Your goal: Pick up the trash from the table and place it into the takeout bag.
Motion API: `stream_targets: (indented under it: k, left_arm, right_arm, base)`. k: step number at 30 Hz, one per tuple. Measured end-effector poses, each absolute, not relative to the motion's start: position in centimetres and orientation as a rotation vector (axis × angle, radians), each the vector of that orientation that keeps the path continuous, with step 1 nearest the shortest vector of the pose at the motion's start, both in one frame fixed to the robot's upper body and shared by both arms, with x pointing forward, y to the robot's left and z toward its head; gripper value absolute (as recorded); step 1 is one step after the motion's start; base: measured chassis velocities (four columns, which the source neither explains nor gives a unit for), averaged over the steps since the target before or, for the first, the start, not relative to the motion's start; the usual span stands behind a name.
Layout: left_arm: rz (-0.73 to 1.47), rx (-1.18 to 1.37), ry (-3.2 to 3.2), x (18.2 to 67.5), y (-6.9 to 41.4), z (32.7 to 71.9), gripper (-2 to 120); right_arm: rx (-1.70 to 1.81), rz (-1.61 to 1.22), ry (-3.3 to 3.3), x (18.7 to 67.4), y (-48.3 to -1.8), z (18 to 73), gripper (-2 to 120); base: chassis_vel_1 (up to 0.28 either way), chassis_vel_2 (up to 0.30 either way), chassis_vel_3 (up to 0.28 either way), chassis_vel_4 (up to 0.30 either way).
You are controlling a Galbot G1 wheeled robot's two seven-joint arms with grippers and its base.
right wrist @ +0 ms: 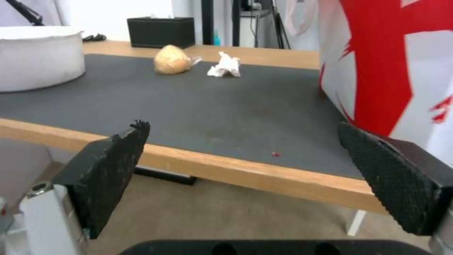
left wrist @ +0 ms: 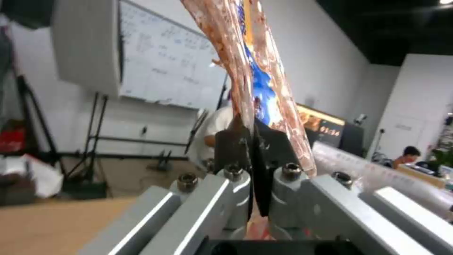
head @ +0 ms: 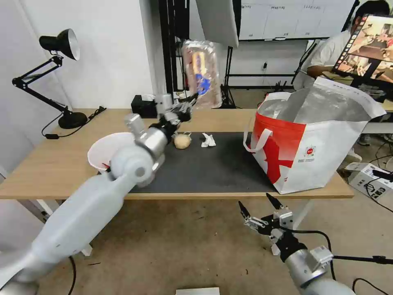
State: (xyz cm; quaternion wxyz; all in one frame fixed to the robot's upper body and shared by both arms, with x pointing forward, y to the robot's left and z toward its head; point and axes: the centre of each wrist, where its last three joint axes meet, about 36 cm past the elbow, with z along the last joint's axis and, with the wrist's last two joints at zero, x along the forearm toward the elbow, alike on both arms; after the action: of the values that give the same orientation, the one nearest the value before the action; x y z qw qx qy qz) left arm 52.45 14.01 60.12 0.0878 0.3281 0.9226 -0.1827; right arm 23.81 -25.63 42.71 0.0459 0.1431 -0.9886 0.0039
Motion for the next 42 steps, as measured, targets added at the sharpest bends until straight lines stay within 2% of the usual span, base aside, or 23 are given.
stream_targets:
  k: [7,13,16,22,30,39,41,42]
  left_arm:
    - [-0.489,1.067,2.695,54.1,7.2,61.9,0]
    - [-0.257,1.092,2.675,55.2,2.4,61.3,0]
    - [-0.058,1.069,2.660,56.3,-0.1,61.4,0]
    - [0.103,1.088,2.646,57.5,-1.7,62.1,0]
    - [0.218,1.310,2.606,57.7,-2.9,61.8,0]
    - [0.291,1.301,2.606,58.0,-3.3,61.0,0]
    - [0.279,1.296,2.613,57.8,-3.3,61.1,8]
    - [0.279,1.296,2.613,57.8,-3.3,61.1,8]
  right_arm:
    - [0.379,0.036,-3.007,22.9,-26.0,42.5,100]
    - [0.366,0.048,-2.999,22.9,-26.1,42.0,100]
    - [0.365,0.055,-2.994,22.9,-26.1,41.7,100]
    - [0.362,0.058,-2.986,23.0,-26.0,41.3,100]
    - [0.384,0.056,-2.982,23.0,-25.6,41.1,100]
    - [0.395,0.055,-2.978,22.9,-25.6,41.0,100]
    - [0.399,0.056,-2.978,23.0,-25.6,41.1,100]
    - [0.399,0.056,-2.978,23.0,-25.6,41.1,100]
  base:
    - [0.000,0.000,0.000,0.000]
    - [0.000,0.000,0.000,0.000]
    - [0.000,0.000,0.000,0.000]
    - [0.000,0.000,0.000,0.000]
    - [0.000,0.000,0.000,0.000]
    - [0.000,0.000,0.000,0.000]
    - [0.000,0.000,0.000,0.000]
    - [0.000,0.000,0.000,0.000]
